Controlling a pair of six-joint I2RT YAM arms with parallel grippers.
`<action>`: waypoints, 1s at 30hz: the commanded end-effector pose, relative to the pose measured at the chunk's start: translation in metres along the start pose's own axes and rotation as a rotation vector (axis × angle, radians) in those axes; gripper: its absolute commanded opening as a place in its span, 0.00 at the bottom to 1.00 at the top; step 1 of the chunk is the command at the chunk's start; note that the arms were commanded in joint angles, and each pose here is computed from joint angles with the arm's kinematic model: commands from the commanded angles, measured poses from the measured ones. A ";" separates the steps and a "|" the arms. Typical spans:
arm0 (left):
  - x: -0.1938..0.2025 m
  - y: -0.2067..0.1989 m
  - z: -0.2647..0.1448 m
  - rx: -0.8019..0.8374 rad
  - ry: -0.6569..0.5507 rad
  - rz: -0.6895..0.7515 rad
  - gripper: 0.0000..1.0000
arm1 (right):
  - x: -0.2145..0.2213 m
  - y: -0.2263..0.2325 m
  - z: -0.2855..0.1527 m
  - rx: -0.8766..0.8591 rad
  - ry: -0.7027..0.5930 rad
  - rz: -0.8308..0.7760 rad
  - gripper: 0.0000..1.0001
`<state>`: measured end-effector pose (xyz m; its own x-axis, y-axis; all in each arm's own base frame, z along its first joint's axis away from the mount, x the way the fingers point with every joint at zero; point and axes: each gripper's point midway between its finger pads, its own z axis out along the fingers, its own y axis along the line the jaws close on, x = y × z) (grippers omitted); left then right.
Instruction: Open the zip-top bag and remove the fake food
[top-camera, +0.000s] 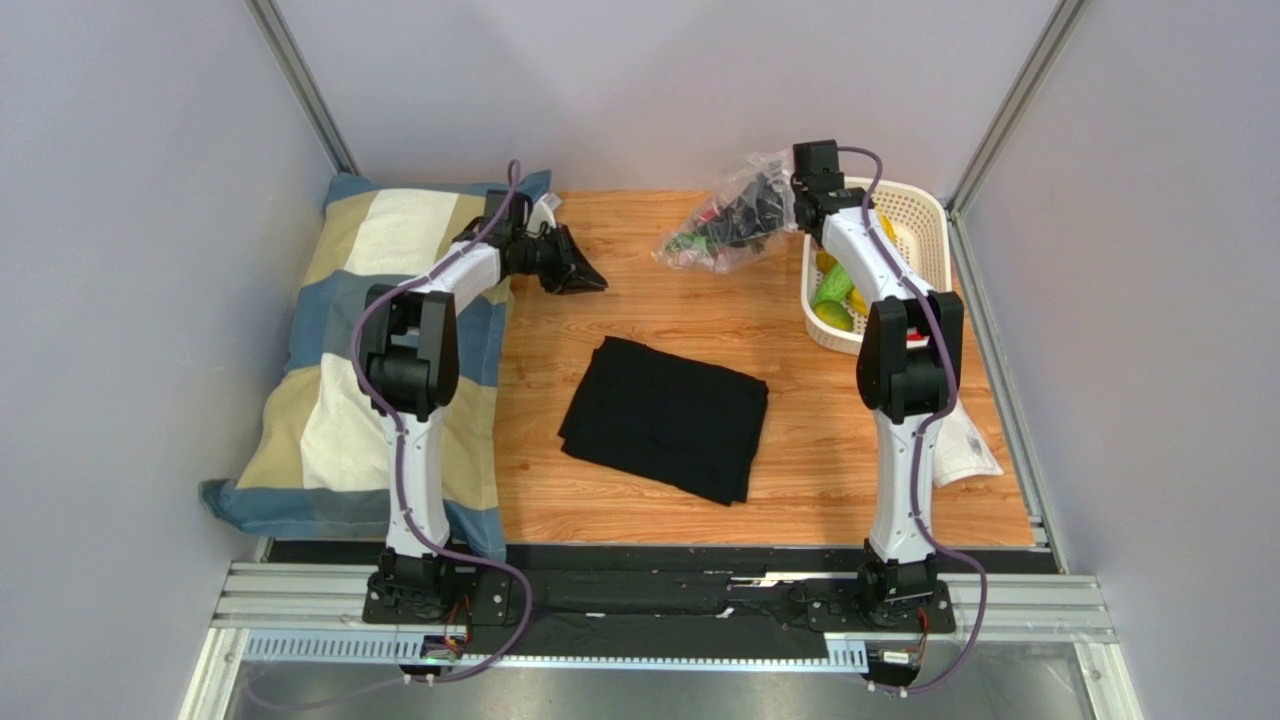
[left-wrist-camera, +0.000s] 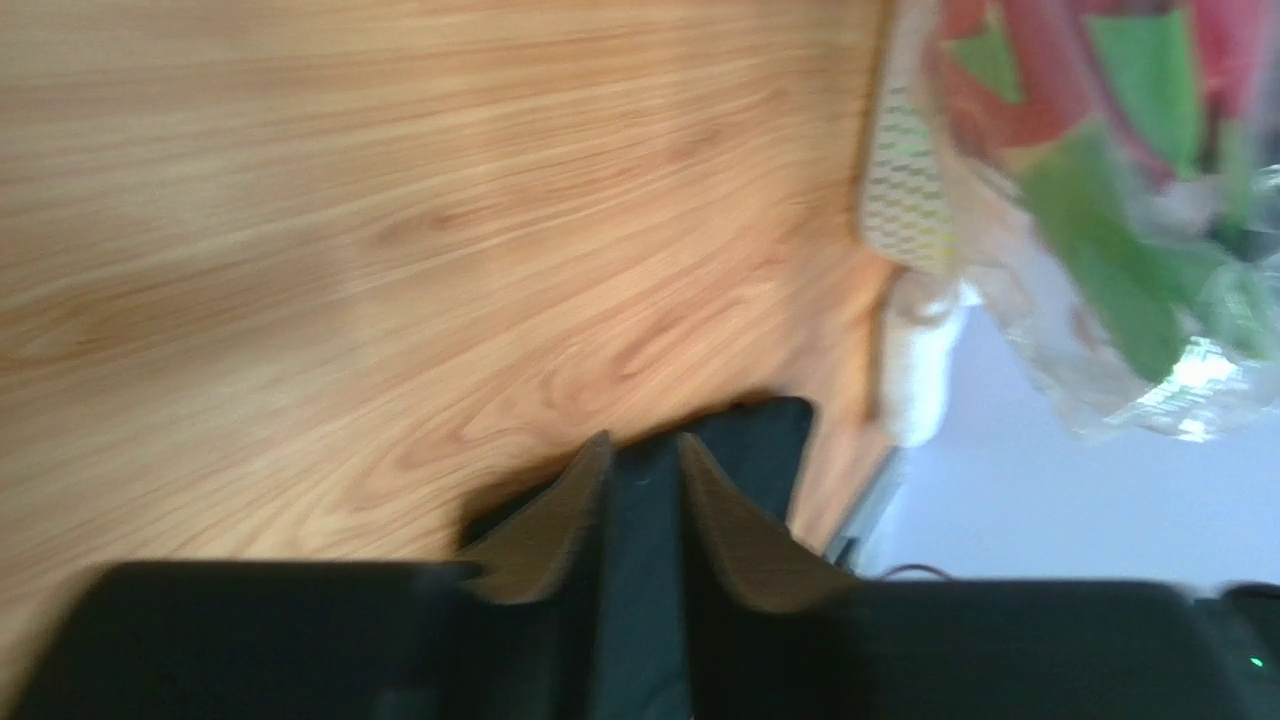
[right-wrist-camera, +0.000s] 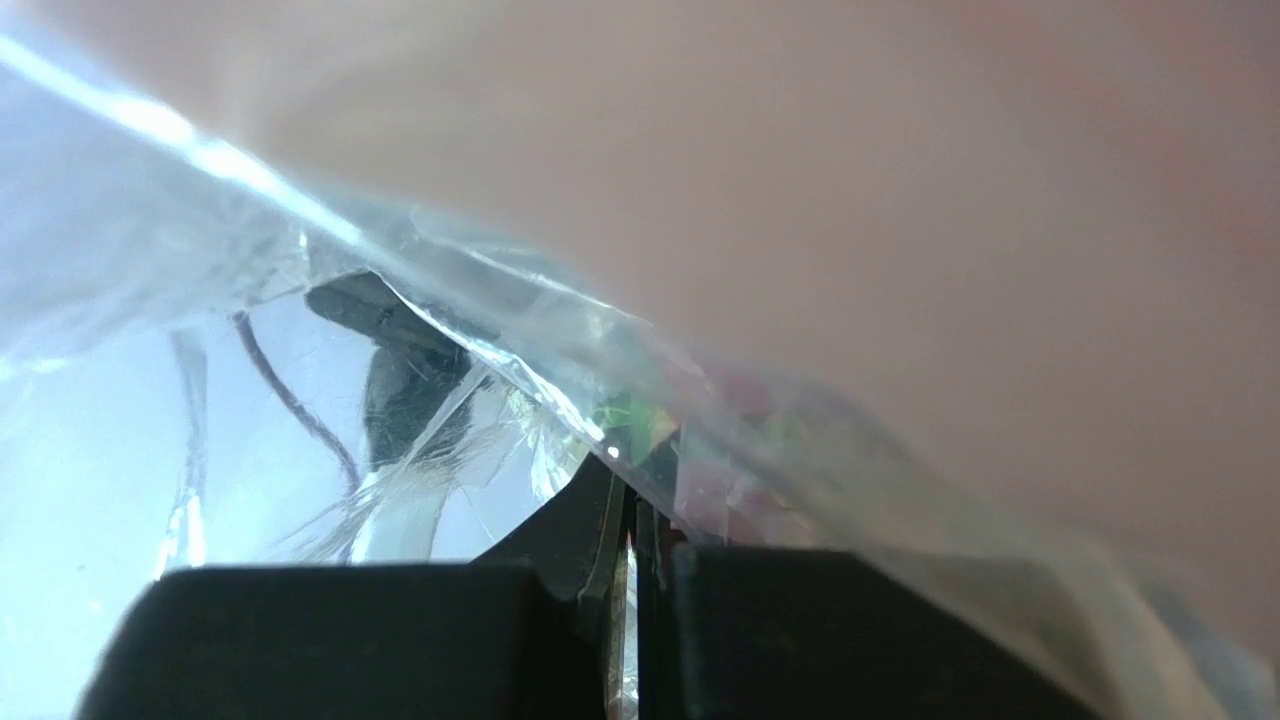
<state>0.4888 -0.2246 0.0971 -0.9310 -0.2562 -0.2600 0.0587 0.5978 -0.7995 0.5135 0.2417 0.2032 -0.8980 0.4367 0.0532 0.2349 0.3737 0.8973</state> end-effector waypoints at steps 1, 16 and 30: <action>0.005 -0.112 -0.026 0.414 0.011 0.186 0.78 | 0.010 0.054 -0.029 -0.098 -0.019 -0.140 0.00; 0.026 -0.165 -0.006 0.584 0.114 0.334 0.89 | 0.026 0.062 -0.026 -0.146 0.059 -0.143 0.00; 0.010 -0.127 0.010 0.404 0.081 0.295 0.25 | 0.042 0.075 -0.027 -0.173 0.084 -0.160 0.00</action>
<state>0.4643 -0.3202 0.1919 -0.9074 -0.0443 -0.4180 0.3974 0.2334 -0.8875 0.4970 0.2621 0.2156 -0.9331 0.3544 0.0611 0.1919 0.3470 0.9180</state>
